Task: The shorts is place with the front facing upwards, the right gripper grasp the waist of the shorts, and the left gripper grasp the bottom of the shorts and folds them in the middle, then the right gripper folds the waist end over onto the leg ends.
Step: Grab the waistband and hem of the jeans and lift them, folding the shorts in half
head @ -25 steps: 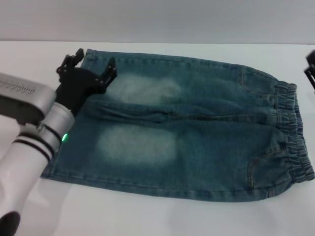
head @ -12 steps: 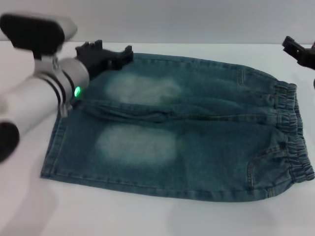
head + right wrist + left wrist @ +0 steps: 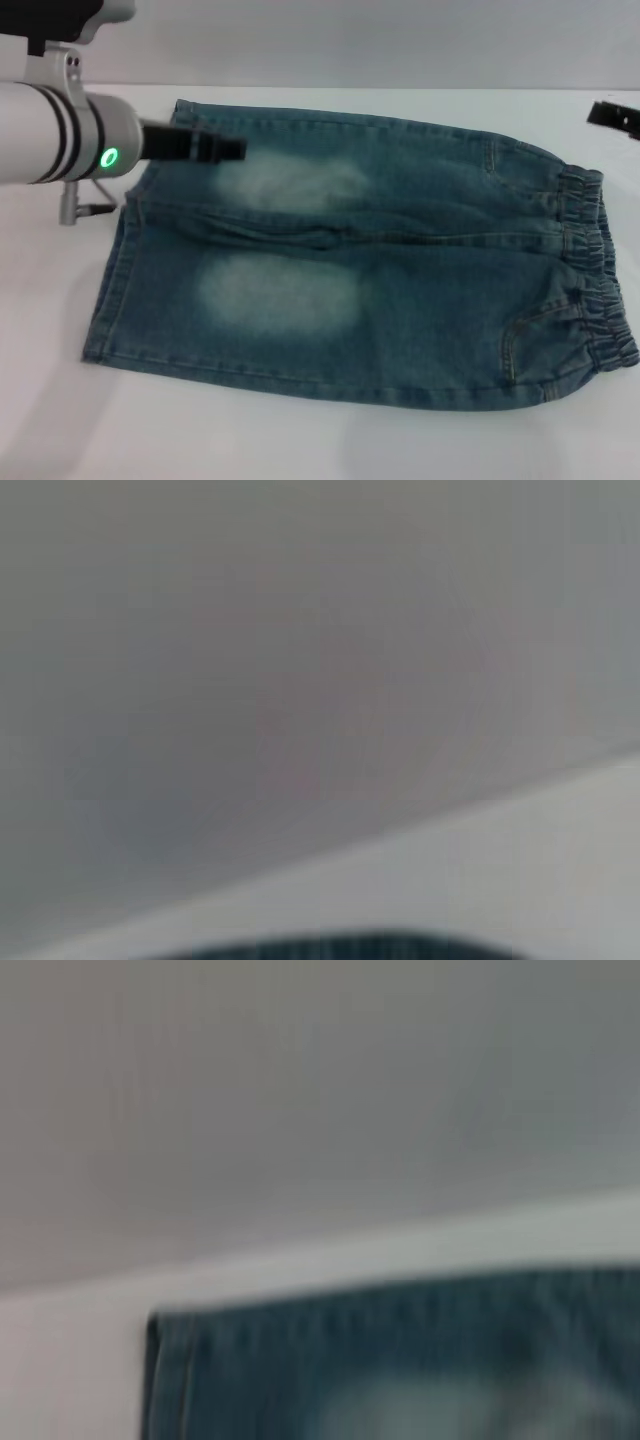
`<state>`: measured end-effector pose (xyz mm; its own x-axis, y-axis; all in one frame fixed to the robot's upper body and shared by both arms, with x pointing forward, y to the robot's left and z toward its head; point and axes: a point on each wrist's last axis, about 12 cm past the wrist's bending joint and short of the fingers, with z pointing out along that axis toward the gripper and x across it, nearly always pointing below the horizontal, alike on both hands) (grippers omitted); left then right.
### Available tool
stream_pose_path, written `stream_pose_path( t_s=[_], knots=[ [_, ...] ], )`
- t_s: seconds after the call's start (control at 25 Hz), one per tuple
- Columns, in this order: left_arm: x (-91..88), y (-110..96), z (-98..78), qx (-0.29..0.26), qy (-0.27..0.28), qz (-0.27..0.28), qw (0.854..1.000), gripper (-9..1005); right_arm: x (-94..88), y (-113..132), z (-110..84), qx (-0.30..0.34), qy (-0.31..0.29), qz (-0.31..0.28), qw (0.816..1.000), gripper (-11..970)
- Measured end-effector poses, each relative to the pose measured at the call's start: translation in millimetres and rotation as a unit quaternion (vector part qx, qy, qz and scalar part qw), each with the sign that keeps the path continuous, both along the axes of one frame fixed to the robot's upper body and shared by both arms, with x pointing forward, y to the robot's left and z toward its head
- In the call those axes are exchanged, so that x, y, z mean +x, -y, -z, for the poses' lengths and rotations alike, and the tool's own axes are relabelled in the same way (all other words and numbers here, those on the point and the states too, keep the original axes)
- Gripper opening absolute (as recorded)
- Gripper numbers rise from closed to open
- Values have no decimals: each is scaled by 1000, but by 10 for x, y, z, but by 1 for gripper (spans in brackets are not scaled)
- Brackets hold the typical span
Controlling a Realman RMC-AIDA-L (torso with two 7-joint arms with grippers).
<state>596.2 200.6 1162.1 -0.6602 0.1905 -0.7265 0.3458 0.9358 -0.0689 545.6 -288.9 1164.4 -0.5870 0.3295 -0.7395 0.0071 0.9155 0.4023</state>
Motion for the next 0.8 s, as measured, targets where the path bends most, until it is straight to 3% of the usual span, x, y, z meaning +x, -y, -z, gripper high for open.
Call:
stream_pose_path(
  t_s=[0.44, 0.8],
  knots=[
    [-384, -152, -126, 49, -70, 4, 996, 781, -279, 148, -113, 0, -80, -6, 997, 792],
    [-571, -374, 1, 112, -147, -51, 981, 776, -417, 311, -120, -2, -104, 12, 995, 793]
  ],
)
